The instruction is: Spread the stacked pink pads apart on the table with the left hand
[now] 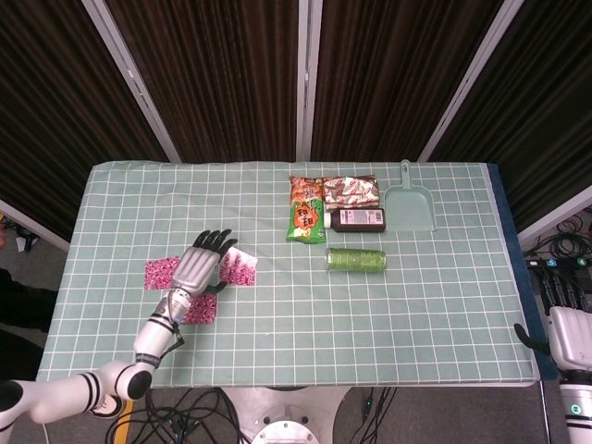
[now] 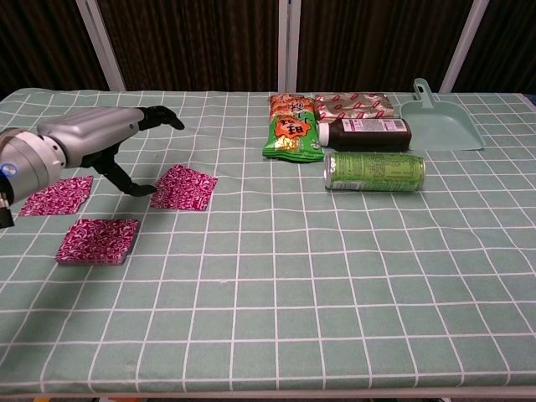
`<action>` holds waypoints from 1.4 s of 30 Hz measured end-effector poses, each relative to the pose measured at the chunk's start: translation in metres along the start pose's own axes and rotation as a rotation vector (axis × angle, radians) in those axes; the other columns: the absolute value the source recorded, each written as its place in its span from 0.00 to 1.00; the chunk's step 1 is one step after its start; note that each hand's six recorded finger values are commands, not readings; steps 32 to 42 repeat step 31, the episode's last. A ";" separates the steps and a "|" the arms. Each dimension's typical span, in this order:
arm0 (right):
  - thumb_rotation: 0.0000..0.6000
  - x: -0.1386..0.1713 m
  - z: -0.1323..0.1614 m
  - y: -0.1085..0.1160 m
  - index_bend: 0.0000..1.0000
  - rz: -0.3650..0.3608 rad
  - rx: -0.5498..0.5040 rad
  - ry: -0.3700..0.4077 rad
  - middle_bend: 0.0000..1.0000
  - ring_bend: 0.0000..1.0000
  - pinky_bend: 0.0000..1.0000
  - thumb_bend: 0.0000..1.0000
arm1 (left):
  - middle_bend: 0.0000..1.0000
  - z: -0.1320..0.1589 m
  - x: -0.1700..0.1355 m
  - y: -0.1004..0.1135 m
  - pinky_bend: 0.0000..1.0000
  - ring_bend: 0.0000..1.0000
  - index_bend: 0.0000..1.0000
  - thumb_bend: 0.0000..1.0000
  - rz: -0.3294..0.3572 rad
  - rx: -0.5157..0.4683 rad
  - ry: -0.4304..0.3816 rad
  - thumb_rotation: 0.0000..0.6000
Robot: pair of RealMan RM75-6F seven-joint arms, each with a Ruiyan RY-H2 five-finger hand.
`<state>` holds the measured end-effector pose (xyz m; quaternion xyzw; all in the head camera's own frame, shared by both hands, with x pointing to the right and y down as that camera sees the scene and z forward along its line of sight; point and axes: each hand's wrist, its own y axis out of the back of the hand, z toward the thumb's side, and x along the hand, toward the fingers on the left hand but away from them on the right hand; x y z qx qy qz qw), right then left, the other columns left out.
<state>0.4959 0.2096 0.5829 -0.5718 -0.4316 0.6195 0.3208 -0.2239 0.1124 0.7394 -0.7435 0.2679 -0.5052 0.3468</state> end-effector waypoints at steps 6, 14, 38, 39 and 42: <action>1.00 0.000 0.001 0.000 0.00 0.001 0.000 0.004 0.00 0.00 0.00 0.17 | 0.03 -0.019 -0.018 0.011 0.06 0.00 0.11 0.23 0.021 0.013 0.041 1.00; 1.00 0.001 0.008 0.000 0.00 -0.002 -0.007 0.024 0.00 0.00 0.00 0.17 | 0.03 -0.057 -0.062 0.026 0.06 0.00 0.11 0.21 0.045 0.033 0.131 1.00; 1.00 0.003 0.016 -0.009 0.00 0.014 -0.002 0.051 0.00 0.00 0.00 0.17 | 0.06 -0.126 -0.214 0.045 0.06 0.00 0.11 0.20 0.148 -0.023 0.383 1.00; 1.00 0.003 0.016 -0.009 0.00 0.014 -0.002 0.051 0.00 0.00 0.00 0.17 | 0.06 -0.126 -0.214 0.045 0.06 0.00 0.11 0.20 0.148 -0.023 0.383 1.00; 1.00 0.003 0.016 -0.009 0.00 0.014 -0.002 0.051 0.00 0.00 0.00 0.17 | 0.06 -0.126 -0.214 0.045 0.06 0.00 0.11 0.20 0.148 -0.023 0.383 1.00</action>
